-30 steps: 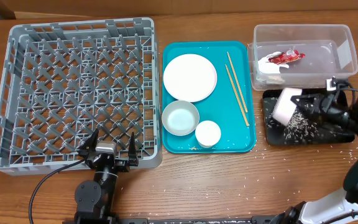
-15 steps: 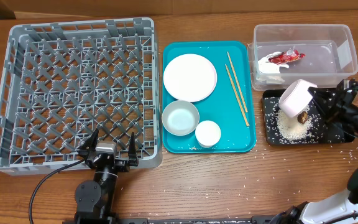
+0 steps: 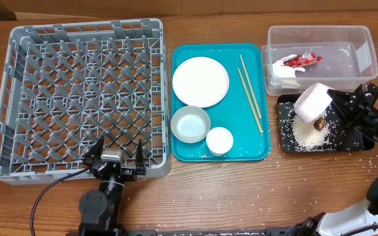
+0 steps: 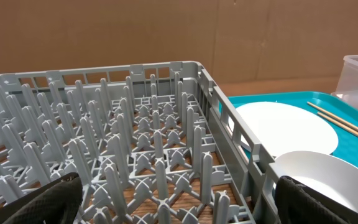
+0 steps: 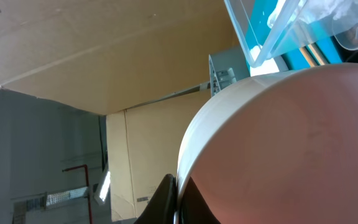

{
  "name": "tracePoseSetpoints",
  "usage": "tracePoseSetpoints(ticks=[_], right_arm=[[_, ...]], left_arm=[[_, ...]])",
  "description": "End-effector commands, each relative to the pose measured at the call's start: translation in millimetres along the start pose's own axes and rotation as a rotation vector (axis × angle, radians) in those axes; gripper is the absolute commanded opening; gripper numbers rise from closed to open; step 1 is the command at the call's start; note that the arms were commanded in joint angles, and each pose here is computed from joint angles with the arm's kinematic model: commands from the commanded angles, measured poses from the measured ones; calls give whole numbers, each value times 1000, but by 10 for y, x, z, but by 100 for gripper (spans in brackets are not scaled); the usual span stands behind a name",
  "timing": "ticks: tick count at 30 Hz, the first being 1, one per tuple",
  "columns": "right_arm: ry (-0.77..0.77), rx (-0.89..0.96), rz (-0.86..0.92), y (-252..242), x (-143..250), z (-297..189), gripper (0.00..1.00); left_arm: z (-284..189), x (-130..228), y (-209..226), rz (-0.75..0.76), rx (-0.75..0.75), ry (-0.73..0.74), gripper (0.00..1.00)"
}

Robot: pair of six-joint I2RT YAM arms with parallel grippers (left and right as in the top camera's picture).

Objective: Sort waste into correct bins and load items into the dishwasher
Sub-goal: 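Tip the pink bowl over the black tray to dump the rice, then return the emptied pink bowl to the teal tray and release it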

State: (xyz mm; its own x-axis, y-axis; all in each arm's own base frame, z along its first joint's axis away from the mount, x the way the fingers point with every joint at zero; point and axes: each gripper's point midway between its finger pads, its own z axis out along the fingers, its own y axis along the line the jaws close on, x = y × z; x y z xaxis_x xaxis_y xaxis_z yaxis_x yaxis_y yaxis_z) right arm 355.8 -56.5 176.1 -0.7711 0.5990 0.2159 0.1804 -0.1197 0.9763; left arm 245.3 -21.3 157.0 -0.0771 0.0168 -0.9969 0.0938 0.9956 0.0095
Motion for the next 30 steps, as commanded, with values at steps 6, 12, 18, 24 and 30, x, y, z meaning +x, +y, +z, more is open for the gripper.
tracePoseSetpoints(ticks=[6, 12, 18, 24, 30], right_arm=[[9, 110, -189, 100, 140, 135, 4], [-58, 462, -343, 131, 226, 223, 4], [23, 779, -560, 198, 547, 697, 4], [92, 988, -786, 0, 924, 1307, 4], [137, 1112, -936, -353, 1219, 1795, 4]], left_arm=[[3, 21, 20, 19, -9, 3, 100], [3, 22, 20, 19, -9, 3, 100], [3, 21, 20, 19, -9, 3, 100], [3, 21, 20, 19, -9, 3, 100], [3, 21, 20, 19, -9, 3, 100]])
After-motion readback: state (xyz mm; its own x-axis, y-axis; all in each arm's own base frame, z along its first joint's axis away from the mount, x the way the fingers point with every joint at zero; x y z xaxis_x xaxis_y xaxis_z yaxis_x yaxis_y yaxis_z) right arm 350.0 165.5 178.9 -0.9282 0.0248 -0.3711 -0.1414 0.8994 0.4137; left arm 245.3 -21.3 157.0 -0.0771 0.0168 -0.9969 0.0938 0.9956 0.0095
